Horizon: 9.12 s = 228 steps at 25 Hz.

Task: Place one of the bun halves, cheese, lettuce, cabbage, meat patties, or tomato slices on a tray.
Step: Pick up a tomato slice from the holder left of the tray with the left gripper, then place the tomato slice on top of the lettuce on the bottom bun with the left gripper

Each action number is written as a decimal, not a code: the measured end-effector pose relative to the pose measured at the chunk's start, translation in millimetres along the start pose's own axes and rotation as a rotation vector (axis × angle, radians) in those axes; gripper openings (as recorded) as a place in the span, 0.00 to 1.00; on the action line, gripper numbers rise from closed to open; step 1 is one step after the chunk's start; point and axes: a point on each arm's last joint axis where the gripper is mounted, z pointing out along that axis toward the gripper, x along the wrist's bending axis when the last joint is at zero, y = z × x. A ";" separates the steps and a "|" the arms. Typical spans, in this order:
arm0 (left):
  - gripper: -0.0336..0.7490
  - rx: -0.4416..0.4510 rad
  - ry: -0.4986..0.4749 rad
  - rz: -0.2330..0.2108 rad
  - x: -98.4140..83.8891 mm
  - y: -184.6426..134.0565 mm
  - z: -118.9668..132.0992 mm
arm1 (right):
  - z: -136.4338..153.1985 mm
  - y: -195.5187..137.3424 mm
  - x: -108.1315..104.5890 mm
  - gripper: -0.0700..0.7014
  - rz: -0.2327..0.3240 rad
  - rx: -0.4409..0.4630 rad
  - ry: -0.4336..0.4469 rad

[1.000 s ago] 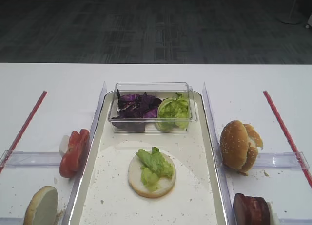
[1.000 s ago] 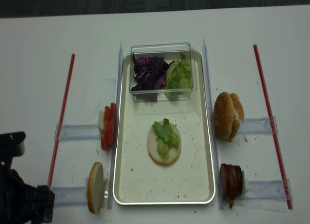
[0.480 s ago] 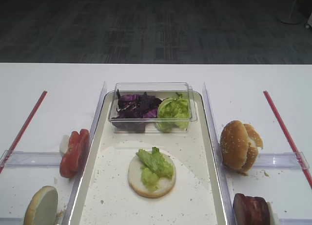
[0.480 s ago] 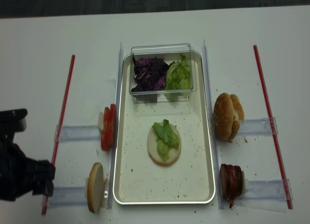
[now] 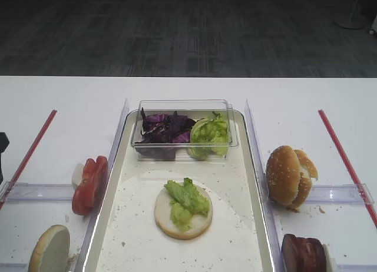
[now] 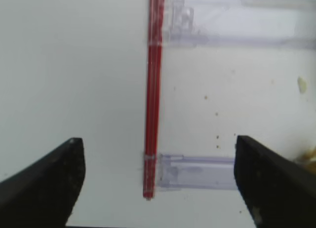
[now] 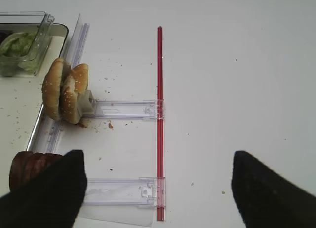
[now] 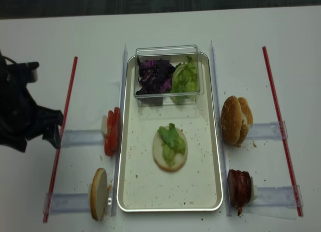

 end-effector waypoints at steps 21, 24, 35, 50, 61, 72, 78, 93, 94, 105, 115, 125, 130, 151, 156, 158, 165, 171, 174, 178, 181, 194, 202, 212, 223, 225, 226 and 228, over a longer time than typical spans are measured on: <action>0.77 -0.014 0.004 0.095 -46.9 37.6 -6.1 | 0.0 0.0 0.0 0.89 0.000 0.000 0.000; 0.77 -0.015 0.004 0.119 -69.9 33.4 -6.4 | 0.0 0.0 0.0 0.89 0.000 0.000 0.000; 0.77 -0.082 -0.043 0.164 -149.1 18.1 -24.7 | 0.0 0.0 0.0 0.89 0.000 0.000 0.000; 0.77 -0.115 -0.093 0.088 -179.9 10.7 -25.1 | 0.0 0.0 0.0 0.89 0.000 0.000 0.000; 0.77 -0.098 -0.100 0.078 -188.2 21.1 -1.7 | 0.0 0.0 0.0 0.89 0.000 0.000 0.000; 0.77 -0.075 -0.083 0.096 -192.2 27.5 17.0 | 0.0 0.0 0.0 0.89 0.002 0.000 0.000; 0.73 -0.075 -0.082 0.096 -192.6 28.0 18.3 | 0.0 0.0 0.0 0.89 0.002 0.000 0.000; 0.39 -0.082 -0.034 0.124 -188.7 29.5 19.7 | 0.0 0.0 0.0 0.89 0.004 0.000 0.000; 0.35 -0.081 -0.032 0.125 -188.7 29.6 20.3 | 0.0 0.0 0.0 0.89 0.004 0.000 0.000; 0.06 -0.086 -0.012 0.124 -187.4 31.0 22.3 | 0.0 0.0 0.0 0.89 0.006 0.000 0.000; 0.05 -0.080 -0.006 0.122 -186.8 30.5 22.3 | 0.0 0.0 0.0 0.89 0.004 0.000 0.000; 0.05 -0.134 -0.018 0.125 -179.7 22.3 -7.6 | 0.0 0.0 0.0 0.89 0.004 0.000 0.000; 0.05 -0.157 -0.030 0.123 -175.5 16.1 -23.8 | 0.0 0.0 0.0 0.89 0.004 0.000 0.000; 0.04 -0.022 -0.449 0.374 -207.5 -8.7 -39.7 | 0.0 0.0 0.0 0.89 0.004 0.000 0.000; 0.04 -0.011 -0.623 0.416 -220.4 -13.7 -47.4 | 0.0 0.0 0.0 0.89 0.002 0.000 0.000; 0.04 -0.012 -0.681 0.428 -224.5 -15.0 -50.4 | 0.0 0.0 0.0 0.89 0.002 0.000 0.000; 0.04 -0.016 -0.731 0.441 -227.8 -16.0 -53.3 | 0.0 0.0 0.0 0.89 0.002 0.000 0.000; 0.04 0.001 -0.721 0.438 -229.1 -13.6 -46.6 | 0.0 0.0 0.0 0.89 0.002 0.000 0.000; 0.04 0.024 -0.709 0.440 -231.8 -9.4 -34.8 | 0.0 0.0 0.0 0.89 0.002 0.000 0.000; 0.04 0.056 -0.690 0.430 -235.5 -3.0 -16.6 | 0.0 0.0 0.0 0.89 0.002 0.000 0.000; 0.04 0.067 -0.682 0.432 -237.8 0.9 -5.5 | 0.0 0.0 0.0 0.89 0.002 0.000 0.000; 0.04 0.095 -0.692 0.424 -245.2 9.5 22.8 | 0.0 0.0 0.0 0.89 0.002 0.000 0.000; 0.04 0.104 -0.684 0.415 -246.4 11.9 31.4 | 0.0 0.0 0.0 0.89 0.002 0.000 0.000; 0.04 0.105 -0.676 0.415 -245.8 11.9 31.9 | 0.0 0.0 0.0 0.89 0.002 0.000 0.000; 0.34 0.108 -0.656 0.416 -244.3 12.0 32.9 | 0.0 0.0 0.0 0.89 0.002 0.000 0.000; 0.47 0.110 -0.655 0.411 -244.3 12.0 33.0 | 0.0 0.0 0.0 0.89 0.002 0.000 0.000; 0.53 0.109 -0.655 0.412 -244.3 12.0 33.0 | 0.0 0.0 0.0 0.89 0.002 0.000 0.000; 0.62 0.110 -0.653 0.410 -244.2 12.0 33.1 | 0.0 0.0 0.0 0.89 0.002 0.000 0.000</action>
